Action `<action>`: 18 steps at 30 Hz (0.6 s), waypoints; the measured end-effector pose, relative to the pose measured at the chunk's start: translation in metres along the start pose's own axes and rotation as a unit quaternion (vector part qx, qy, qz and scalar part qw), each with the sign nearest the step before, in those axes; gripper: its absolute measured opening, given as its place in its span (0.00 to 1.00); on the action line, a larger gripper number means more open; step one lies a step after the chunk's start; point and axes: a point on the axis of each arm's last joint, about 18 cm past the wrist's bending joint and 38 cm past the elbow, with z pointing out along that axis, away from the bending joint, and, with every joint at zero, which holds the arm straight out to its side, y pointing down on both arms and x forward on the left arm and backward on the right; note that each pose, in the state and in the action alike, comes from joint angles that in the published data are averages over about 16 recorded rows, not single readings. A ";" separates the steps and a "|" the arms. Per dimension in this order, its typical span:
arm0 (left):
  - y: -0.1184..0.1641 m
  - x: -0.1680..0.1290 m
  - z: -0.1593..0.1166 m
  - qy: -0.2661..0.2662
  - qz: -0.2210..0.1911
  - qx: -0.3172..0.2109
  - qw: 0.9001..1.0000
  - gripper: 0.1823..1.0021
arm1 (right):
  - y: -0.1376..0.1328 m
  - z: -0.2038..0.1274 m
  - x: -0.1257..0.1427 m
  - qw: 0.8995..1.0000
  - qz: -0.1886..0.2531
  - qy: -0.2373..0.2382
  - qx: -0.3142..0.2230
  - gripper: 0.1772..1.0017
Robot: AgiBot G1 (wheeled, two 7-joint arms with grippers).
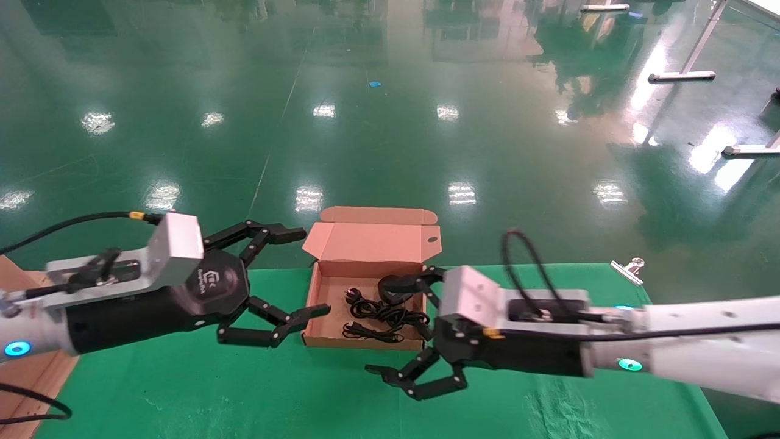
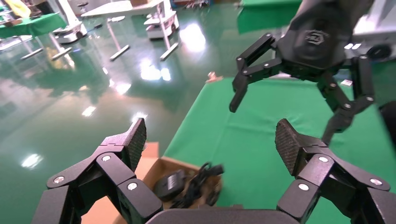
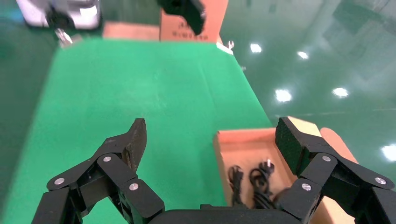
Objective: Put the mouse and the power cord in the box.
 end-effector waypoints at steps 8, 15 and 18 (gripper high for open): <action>-0.024 0.023 -0.016 0.032 -0.034 0.036 0.998 1.00 | -0.015 -0.047 -0.016 0.997 0.051 -0.005 0.053 1.00; -0.045 0.045 -0.032 0.067 -0.058 0.057 0.994 1.00 | -0.032 -0.089 -0.032 0.993 0.079 -0.016 0.092 1.00; -0.054 0.056 -0.038 0.083 -0.068 0.063 0.992 1.00 | -0.040 -0.107 -0.040 0.990 0.087 -0.023 0.105 1.00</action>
